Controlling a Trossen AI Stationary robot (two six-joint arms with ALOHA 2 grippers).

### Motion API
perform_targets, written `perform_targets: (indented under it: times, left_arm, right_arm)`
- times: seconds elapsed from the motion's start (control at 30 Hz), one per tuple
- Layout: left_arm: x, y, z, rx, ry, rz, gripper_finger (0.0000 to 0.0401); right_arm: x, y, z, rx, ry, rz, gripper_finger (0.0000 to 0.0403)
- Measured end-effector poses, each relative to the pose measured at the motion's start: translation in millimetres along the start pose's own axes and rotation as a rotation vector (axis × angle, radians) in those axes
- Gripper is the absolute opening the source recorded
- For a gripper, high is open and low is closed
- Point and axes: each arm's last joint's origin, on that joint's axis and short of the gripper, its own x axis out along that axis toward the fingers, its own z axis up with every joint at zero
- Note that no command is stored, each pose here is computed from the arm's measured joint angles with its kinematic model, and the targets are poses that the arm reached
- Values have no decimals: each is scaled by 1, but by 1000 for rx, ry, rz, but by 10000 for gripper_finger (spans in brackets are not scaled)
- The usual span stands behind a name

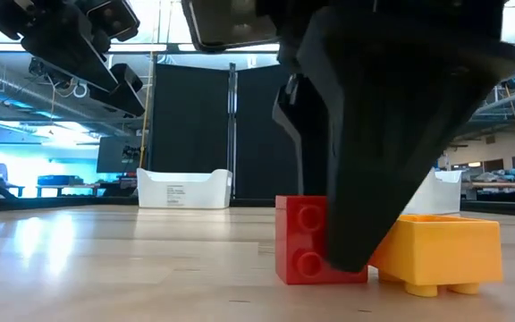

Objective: Sort blocks by size
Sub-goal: Put the red 4 stud gamepiece into the bottom white bin

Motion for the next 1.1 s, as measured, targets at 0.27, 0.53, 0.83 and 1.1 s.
perform_targets:
  times: [0.27, 0.53, 0.83, 1.1]
  left_arm:
    - [0, -1, 5, -3, -50, -14, 282]
    - [-1, -4, 16, -10, -163, -41, 282]
    - [-5, -7, 30, -19, -319, -75, 282]
    - [-5, -3, 31, -36, -345, 44, 282]
  right_arm:
    - [3, -1, 0, 16, 8, 0, 120]
    - [0, -1, 0, 18, 11, -1, 105]
    - [-57, -12, -7, 65, -41, -121, 105]
    - [-136, -17, -37, 152, -101, -244, 105]
